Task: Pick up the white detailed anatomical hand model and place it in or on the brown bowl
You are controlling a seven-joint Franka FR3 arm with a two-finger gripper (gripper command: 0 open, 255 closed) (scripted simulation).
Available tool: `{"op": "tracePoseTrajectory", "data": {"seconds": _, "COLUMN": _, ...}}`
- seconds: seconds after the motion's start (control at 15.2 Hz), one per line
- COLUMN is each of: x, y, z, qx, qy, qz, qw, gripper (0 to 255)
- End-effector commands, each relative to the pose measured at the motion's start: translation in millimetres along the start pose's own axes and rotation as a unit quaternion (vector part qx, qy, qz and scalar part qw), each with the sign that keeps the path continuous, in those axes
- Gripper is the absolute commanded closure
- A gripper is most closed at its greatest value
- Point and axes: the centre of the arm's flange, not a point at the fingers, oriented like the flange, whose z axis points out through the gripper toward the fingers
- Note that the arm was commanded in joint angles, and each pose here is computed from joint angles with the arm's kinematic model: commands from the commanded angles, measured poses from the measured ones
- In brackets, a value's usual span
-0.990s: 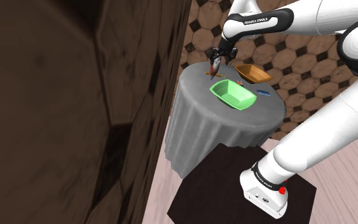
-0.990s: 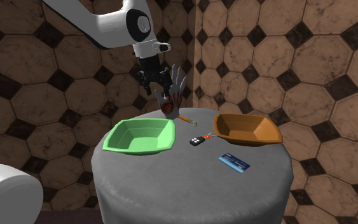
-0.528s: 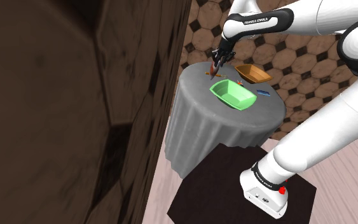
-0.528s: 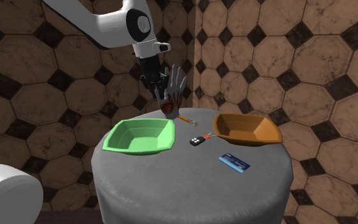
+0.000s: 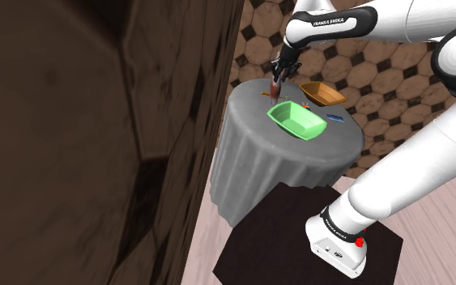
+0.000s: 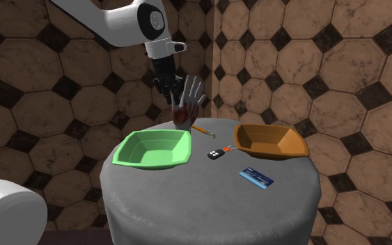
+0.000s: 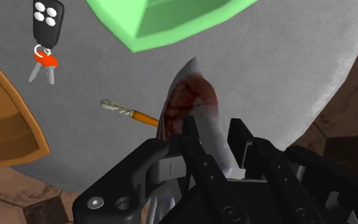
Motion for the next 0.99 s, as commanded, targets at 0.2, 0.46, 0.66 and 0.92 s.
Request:
{"op": "tracePoseTrajectory", "data": {"seconds": 0.2, "x": 5, "y": 3, "z": -27, "qx": 0.0, "qy": 0.0, "qz": 0.0, "qw": 1.0, "gripper": 255}}
{"op": "tracePoseTrajectory", "data": {"seconds": 0.46, "x": 8, "y": 5, "z": -47, "qx": 0.0, "qy": 0.0, "qz": 0.0, "qw": 1.0, "gripper": 255}}
{"op": "tracePoseTrajectory", "data": {"seconds": 0.66, "x": 11, "y": 6, "z": -63, "qx": 0.0, "qy": 0.0, "qz": 0.0, "qw": 1.0, "gripper": 255}}
{"op": "tracePoseTrajectory", "data": {"seconds": 0.92, "x": 15, "y": 8, "z": -84, "qx": 0.0, "qy": 0.0, "qz": 0.0, "qw": 1.0, "gripper": 255}}
